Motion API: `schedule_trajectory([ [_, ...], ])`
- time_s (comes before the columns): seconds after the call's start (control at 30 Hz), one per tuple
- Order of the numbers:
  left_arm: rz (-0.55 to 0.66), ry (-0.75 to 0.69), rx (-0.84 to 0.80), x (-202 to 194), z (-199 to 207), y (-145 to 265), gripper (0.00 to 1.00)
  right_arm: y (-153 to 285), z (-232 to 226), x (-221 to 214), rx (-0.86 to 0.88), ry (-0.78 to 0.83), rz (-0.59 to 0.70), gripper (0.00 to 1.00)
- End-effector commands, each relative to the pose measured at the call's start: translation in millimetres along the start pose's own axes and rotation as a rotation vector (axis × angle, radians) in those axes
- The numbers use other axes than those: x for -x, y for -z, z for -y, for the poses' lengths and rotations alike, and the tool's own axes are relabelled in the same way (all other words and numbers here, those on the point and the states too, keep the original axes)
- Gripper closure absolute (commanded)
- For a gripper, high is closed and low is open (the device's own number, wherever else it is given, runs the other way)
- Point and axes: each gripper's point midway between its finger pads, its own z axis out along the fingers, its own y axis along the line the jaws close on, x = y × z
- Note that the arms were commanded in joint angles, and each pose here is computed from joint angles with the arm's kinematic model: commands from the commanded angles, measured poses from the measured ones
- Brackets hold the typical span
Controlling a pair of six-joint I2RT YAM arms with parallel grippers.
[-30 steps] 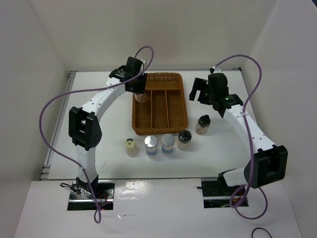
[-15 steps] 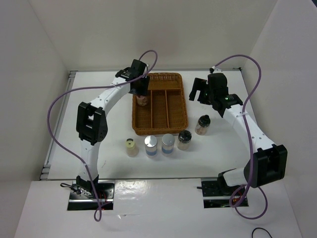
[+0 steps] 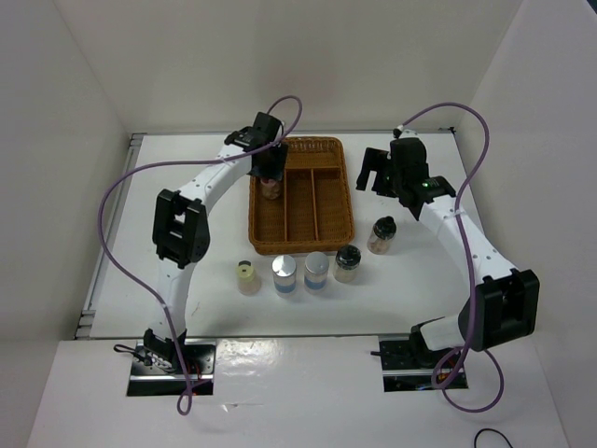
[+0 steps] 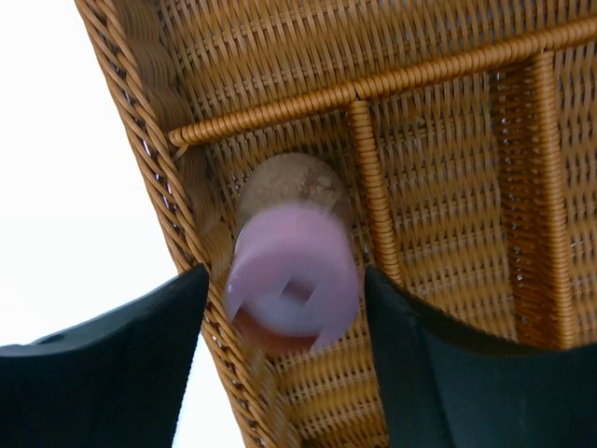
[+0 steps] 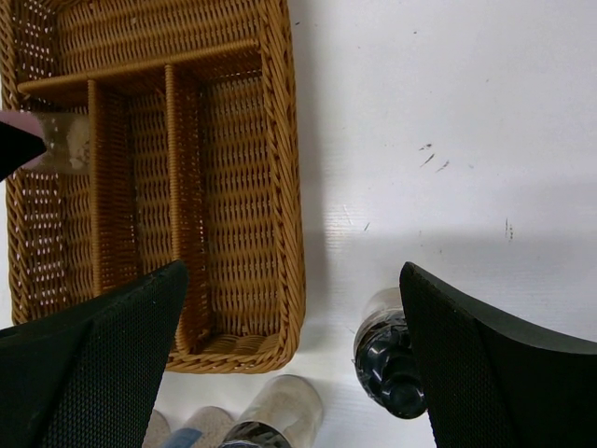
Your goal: Organize the condiment bottles
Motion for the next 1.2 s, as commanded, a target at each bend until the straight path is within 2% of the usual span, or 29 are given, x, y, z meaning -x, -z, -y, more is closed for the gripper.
schedule_trajectory([
  [0.0,0.05,-0.009,0.015,20,-1,11,0.23,-1,2,13,-0.01,0.02,0.033,0.02],
  [0.13,0.05,-0.025,0.023,22,6,15,0.11,0,-1,16,0.004,0.019,0.037,0.02],
  [0.23,0.054,-0.026,0.064,23,4,32,0.07,4,-2,20,0.007,0.018,0.046,0.02],
  [0.33,0.111,-0.023,0.048,35,10,75,0.05,11,-2,25,0.005,0.016,0.068,0.02],
  [0.43,0.136,0.001,0.038,26,9,122,0.01,18,1,29,0.003,0.0,0.081,0.02],
  [0.47,0.183,0.038,0.024,28,5,153,0.0,16,5,26,-0.008,-0.004,0.074,0.02],
  [0.5,0.139,0.044,0.034,6,1,151,0.0,21,6,25,-0.005,-0.014,0.082,0.02],
  [0.53,0.134,0.06,0.022,-3,0,160,0.0,22,10,25,-0.012,-0.019,0.084,0.02],
  [0.57,0.174,0.086,0.009,-6,-5,187,0.0,22,12,26,-0.01,-0.024,0.084,0.02],
  [0.73,0.14,0.194,-0.018,-65,-16,216,0.0,26,13,13,0.015,-0.038,0.067,0.02],
  [0.9,-0.078,0.258,-0.004,-150,-17,187,0.0,25,9,7,0.042,-0.046,0.047,0.02],
  [1.03,-0.132,0.363,-0.06,-187,-7,183,0.0,29,9,3,0.051,-0.046,0.045,0.02],
  [1.17,-0.17,0.385,-0.068,-208,-6,179,0.01,28,12,-7,0.044,-0.063,0.027,0.02],
])
